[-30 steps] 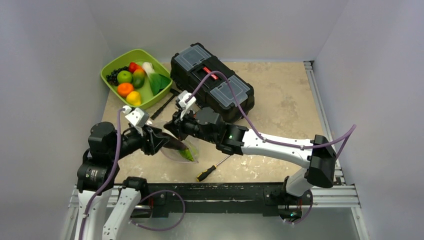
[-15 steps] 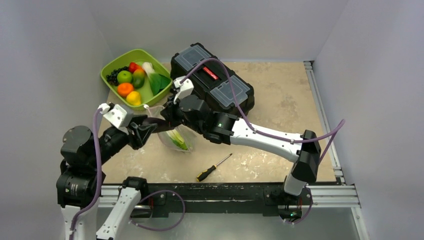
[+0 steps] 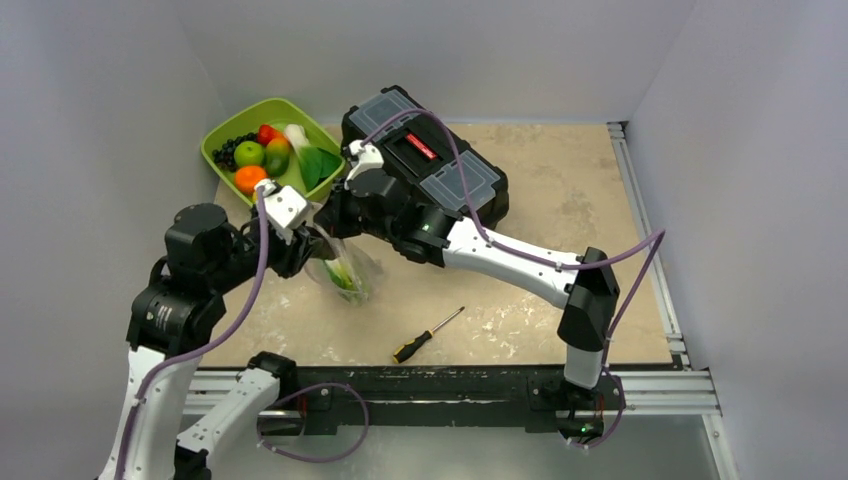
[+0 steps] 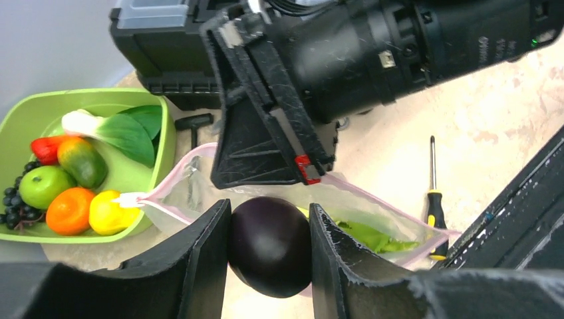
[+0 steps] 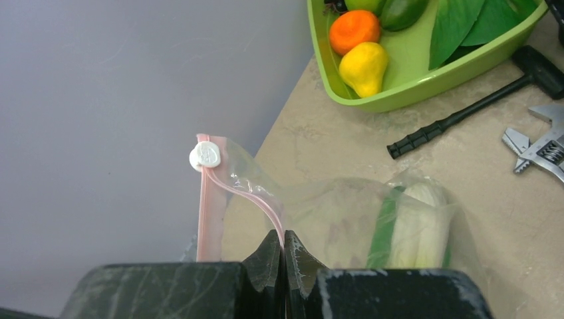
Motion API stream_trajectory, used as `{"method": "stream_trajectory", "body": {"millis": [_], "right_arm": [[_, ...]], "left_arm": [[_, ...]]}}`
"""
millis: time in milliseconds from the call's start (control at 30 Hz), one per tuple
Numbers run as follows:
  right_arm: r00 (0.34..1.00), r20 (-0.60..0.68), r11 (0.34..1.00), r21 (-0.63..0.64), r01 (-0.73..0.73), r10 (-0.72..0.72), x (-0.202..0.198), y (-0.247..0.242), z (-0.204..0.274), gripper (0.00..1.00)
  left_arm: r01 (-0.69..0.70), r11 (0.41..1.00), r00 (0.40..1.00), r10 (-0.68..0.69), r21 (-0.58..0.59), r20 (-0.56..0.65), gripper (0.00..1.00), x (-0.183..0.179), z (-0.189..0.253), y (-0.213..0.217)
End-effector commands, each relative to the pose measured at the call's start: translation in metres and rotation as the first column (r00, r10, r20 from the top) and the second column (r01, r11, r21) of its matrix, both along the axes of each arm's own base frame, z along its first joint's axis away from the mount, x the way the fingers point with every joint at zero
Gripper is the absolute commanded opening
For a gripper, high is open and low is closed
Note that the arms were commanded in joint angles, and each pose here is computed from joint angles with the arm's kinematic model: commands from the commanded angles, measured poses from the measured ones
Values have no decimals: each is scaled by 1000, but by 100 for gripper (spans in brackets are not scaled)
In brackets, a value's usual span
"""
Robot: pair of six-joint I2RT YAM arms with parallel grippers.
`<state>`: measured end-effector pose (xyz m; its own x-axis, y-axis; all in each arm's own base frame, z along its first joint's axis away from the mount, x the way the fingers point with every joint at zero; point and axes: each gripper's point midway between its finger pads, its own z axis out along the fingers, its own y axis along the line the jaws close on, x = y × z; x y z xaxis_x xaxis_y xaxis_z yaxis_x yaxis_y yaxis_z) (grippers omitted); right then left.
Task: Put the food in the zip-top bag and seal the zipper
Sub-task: Place the fake vegetable in the zipper food storage bag, then pick up the fake fruit from the bin.
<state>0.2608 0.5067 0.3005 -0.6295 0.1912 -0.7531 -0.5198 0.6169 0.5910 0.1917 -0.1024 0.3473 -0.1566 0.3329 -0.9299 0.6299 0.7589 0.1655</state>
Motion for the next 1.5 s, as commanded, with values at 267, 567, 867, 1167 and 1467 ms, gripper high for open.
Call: {"method": "stream_trajectory", "body": {"millis": [267, 567, 867, 1167, 1467], "right_arm": [[998, -42, 987, 155, -40, 47, 14, -19, 28, 0], [996, 6, 985, 149, -85, 85, 2, -37, 41, 0], [997, 74, 994, 109, 15, -23, -9, -97, 44, 0], [970, 197, 990, 59, 130, -139, -11, -141, 66, 0], [958, 216, 960, -165, 226, -188, 7, -78, 12, 0]], "left_arm": [[246, 952, 965, -258, -182, -47, 81, -36, 7, -48], [27, 948, 974, -97, -319, -205, 80, -41, 0, -37], [-440, 795, 894, 342, -417, -290, 86, -39, -5, 27], [-753, 579, 657, 689, -312, -307, 91, -23, -16, 93], [-796, 496, 596, 538, -348, -597, 82, 90, -46, 93]]}}
